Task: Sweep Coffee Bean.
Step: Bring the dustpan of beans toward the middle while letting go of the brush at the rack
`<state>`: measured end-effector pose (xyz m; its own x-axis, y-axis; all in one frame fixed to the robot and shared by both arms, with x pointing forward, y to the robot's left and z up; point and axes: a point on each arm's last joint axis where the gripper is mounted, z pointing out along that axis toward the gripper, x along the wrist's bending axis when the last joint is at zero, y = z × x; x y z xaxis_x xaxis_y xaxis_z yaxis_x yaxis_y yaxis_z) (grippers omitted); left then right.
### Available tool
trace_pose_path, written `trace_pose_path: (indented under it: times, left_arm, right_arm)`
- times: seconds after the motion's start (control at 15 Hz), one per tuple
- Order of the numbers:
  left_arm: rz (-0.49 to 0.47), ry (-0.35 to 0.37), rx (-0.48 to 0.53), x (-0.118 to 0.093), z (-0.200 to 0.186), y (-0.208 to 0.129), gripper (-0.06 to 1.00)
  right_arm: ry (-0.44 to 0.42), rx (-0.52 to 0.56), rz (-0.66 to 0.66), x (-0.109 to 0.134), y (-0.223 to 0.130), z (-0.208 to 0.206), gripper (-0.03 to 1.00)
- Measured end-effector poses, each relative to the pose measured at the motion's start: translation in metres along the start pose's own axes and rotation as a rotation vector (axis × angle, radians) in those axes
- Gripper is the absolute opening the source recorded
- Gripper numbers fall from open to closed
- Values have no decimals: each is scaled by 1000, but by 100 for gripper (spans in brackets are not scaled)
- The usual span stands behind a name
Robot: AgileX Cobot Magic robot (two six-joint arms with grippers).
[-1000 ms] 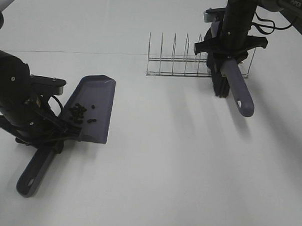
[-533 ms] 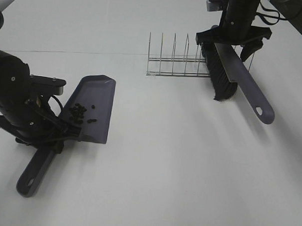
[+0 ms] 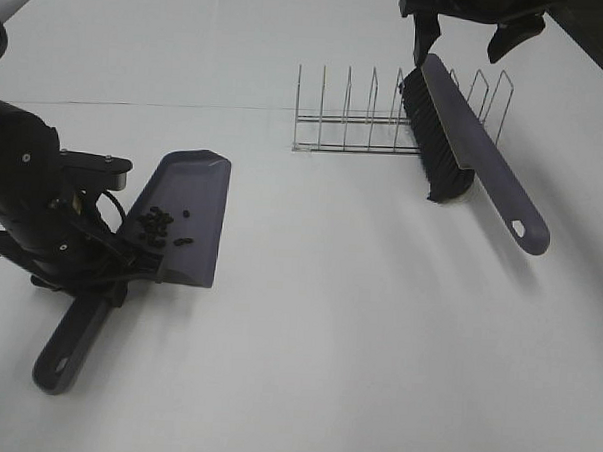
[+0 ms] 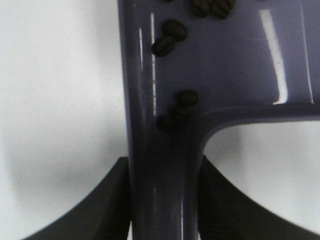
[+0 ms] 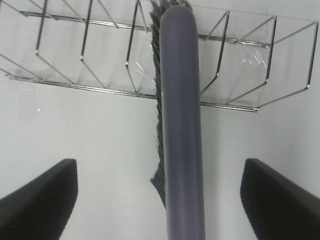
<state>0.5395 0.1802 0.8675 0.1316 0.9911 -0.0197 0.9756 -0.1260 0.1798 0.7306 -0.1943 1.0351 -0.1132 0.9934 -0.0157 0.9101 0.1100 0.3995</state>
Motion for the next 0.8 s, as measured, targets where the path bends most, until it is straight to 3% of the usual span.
trace_pose_path:
  times: [0.47, 0.6, 0.8]
  left_arm:
    - [0, 0, 1, 0, 0, 0, 35]
    - [0, 0, 1, 0, 0, 0, 35]
    - [0, 1, 2, 0, 0, 0, 35]
  right_arm:
    - [-8, 103, -31, -8, -56, -55, 78]
    - [-13, 190, -57, -14, -105, -74, 77]
    - [-12, 228, -59, -19, -154, -101, 77]
